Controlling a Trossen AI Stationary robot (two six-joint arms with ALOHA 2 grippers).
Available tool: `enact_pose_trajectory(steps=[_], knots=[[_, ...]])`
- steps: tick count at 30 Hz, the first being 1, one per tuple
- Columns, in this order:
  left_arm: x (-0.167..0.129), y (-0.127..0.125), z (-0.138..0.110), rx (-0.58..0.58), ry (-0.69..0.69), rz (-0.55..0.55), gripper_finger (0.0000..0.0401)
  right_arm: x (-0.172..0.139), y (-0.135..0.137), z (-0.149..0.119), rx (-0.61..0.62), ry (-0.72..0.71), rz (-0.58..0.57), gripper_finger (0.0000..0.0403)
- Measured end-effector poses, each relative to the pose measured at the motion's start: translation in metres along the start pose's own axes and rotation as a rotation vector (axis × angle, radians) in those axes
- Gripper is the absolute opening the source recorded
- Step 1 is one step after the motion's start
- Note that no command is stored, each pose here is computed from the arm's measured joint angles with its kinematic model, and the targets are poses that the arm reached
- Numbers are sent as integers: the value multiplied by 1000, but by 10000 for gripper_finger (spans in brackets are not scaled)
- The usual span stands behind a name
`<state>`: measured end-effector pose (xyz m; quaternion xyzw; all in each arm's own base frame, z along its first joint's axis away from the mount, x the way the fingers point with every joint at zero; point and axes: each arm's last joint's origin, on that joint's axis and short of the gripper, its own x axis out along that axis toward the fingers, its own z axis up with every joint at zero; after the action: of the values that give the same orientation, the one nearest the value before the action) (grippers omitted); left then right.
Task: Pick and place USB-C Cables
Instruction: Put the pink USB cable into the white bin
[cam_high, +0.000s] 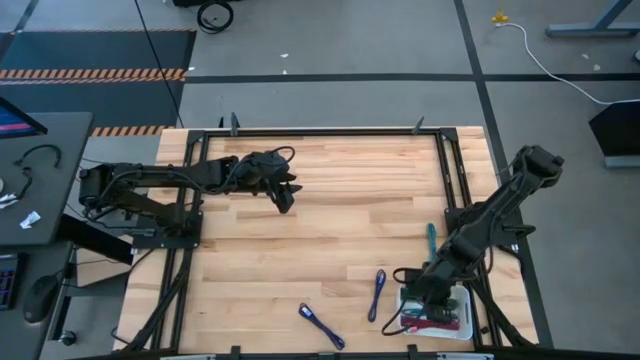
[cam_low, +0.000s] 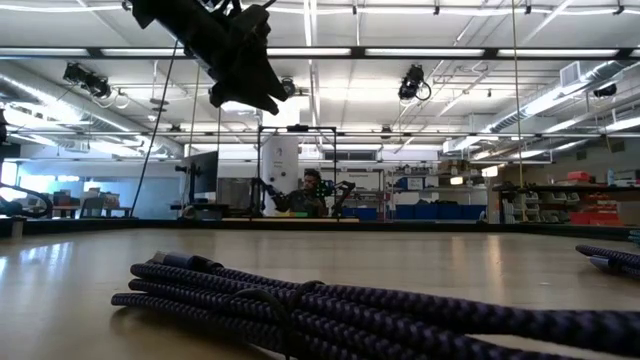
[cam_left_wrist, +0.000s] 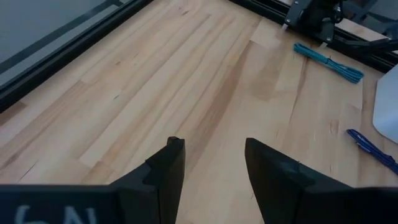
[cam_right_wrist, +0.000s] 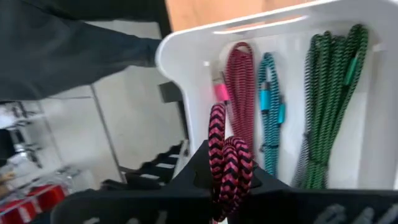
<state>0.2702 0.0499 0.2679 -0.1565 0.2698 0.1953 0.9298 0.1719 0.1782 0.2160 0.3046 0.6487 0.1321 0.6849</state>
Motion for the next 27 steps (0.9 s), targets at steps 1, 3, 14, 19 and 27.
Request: enact_pose_trajectory(steps=[1, 3, 14, 19, 27], knots=[[0, 0, 0, 0, 0, 0, 173, 3, -1, 2, -4, 4, -11, 10], [0, 0, 0, 0, 0, 0, 173, 6, -3, 4, -5, 8, -23, 10], [0, 0, 0, 0, 0, 0, 174, 16, -3, 15, -211, 82, -189, 10], [0, 0, 0, 0, 0, 0, 174, 31, -5, 15, -184, 242, -137, 10], [0, 0, 0, 0, 0, 0, 173, 46, -9, 17, -208, 279, -165, 19]])
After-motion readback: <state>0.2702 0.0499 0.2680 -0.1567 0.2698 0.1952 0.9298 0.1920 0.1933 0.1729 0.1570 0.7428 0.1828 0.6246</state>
